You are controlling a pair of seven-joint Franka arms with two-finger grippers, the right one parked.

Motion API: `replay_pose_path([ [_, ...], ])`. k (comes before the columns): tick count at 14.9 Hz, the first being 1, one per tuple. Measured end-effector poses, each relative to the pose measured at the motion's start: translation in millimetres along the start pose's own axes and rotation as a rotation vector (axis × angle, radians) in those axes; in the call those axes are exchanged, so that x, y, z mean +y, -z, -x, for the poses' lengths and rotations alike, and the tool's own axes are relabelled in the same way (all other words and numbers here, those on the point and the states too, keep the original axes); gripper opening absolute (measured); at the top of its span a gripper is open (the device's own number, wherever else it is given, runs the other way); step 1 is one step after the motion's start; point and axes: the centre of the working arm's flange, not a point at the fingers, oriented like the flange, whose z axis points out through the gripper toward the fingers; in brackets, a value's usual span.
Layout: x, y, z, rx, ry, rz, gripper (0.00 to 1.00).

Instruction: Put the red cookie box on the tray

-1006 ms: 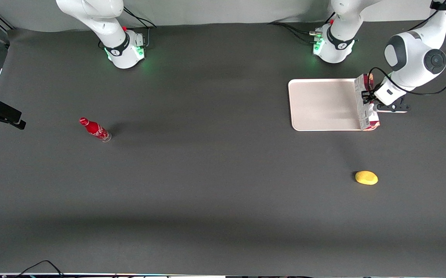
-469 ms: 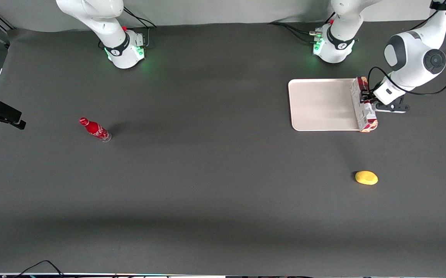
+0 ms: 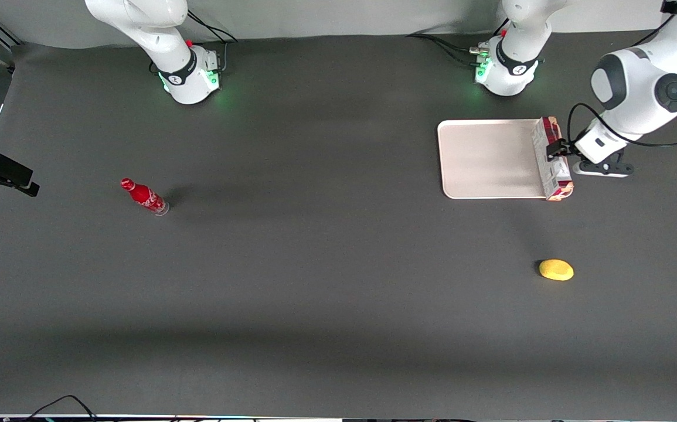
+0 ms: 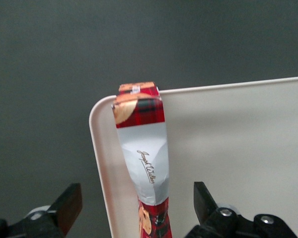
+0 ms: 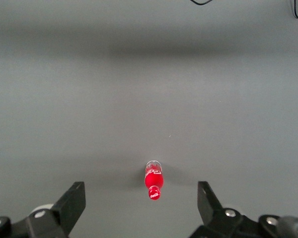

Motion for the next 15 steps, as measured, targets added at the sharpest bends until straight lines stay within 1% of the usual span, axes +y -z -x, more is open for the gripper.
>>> replay_pose_path([
  [2,-4.3,47.6,-31.0,-0.004,-0.044,-0.033,1.00],
  [3,-6.9,75.9,-46.7,0.000,-0.054,-0.043,1.00],
  [5,-7.6,129.7,-73.3,0.014,-0.064,-0.054,1.00],
  [7,4.7,176.2,-92.0,0.024,-0.047,-0.062,1.00],
  [9,19.0,221.9,-103.5,0.042,-0.031,-0.071,1.00],
  [12,34.1,284.9,-109.1,0.076,-0.040,-0.082,1.00],
  [15,46.6,315.7,-107.1,0.079,-0.053,-0.084,1.00],
])
